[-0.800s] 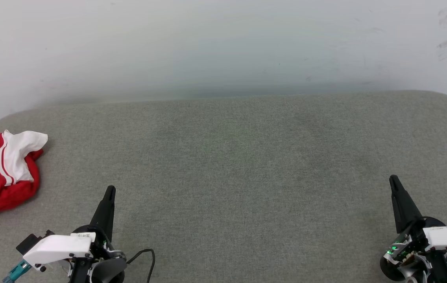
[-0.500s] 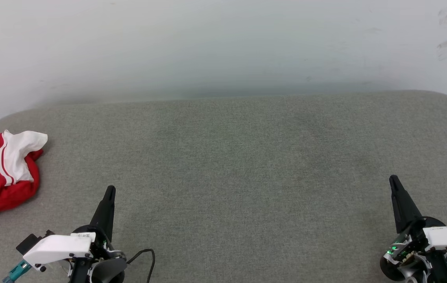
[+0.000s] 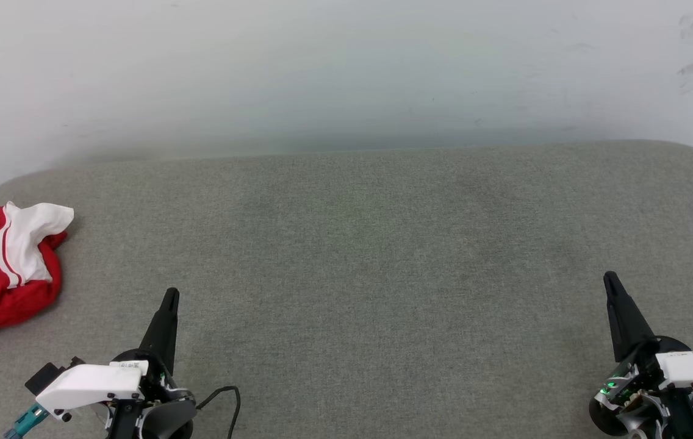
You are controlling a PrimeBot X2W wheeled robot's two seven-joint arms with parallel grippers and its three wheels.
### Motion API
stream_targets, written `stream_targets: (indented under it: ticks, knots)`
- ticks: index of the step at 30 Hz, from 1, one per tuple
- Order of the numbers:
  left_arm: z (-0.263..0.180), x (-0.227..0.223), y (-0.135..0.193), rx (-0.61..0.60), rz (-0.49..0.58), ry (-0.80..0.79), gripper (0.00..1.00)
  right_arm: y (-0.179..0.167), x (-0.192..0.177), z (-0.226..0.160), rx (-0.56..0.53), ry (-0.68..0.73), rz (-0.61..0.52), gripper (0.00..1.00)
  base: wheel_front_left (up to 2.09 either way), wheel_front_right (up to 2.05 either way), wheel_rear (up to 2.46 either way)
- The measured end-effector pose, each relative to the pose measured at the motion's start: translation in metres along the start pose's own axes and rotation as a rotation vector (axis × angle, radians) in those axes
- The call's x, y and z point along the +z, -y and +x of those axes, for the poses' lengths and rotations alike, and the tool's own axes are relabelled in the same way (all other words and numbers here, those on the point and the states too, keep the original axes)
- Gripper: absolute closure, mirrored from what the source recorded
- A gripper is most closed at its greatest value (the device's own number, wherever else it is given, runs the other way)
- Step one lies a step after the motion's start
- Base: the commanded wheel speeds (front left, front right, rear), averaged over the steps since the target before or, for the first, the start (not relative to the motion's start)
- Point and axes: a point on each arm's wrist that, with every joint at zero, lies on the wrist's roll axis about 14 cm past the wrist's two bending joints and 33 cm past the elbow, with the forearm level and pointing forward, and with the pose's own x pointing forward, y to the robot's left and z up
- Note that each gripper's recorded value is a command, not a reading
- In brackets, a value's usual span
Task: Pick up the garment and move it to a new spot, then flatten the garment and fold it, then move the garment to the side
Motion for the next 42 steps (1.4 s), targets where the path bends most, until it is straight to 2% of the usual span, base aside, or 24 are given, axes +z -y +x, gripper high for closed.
stream_targets:
  ticks: [27, 28, 33, 37, 42]
  knots:
    - [0.0, 0.0, 0.0, 0.0, 0.0, 0.0, 1.0, 0.0, 0.0, 0.0, 0.0, 0.0, 0.0, 1.0, 0.0, 0.0, 0.0]
    - [-0.001, 0.0, -0.003, 0.01, -0.001, -0.001, 0.0, 0.004, 0.0, -0.001, -0.011, 0.001, 0.001, 0.0, 0.0, 0.0, 0.0]
    - [-0.014, -0.001, -0.03, 0.088, -0.008, 0.004, 0.0, 0.03, 0.001, -0.014, -0.09, 0.009, 0.005, 0.0, 0.0, 0.0, 0.0]
    - [-0.013, 0.003, -0.025, 0.073, 0.006, 0.028, 0.0, 0.03, 0.001, -0.014, -0.089, 0.018, -0.016, 0.0, 0.0, 0.0, 0.0]
    - [-0.014, 0.009, -0.022, 0.077, 0.085, 0.054, 0.0, 0.024, 0.003, -0.013, -0.075, 0.032, -0.08, 0.0, 0.0, 0.0, 0.0]
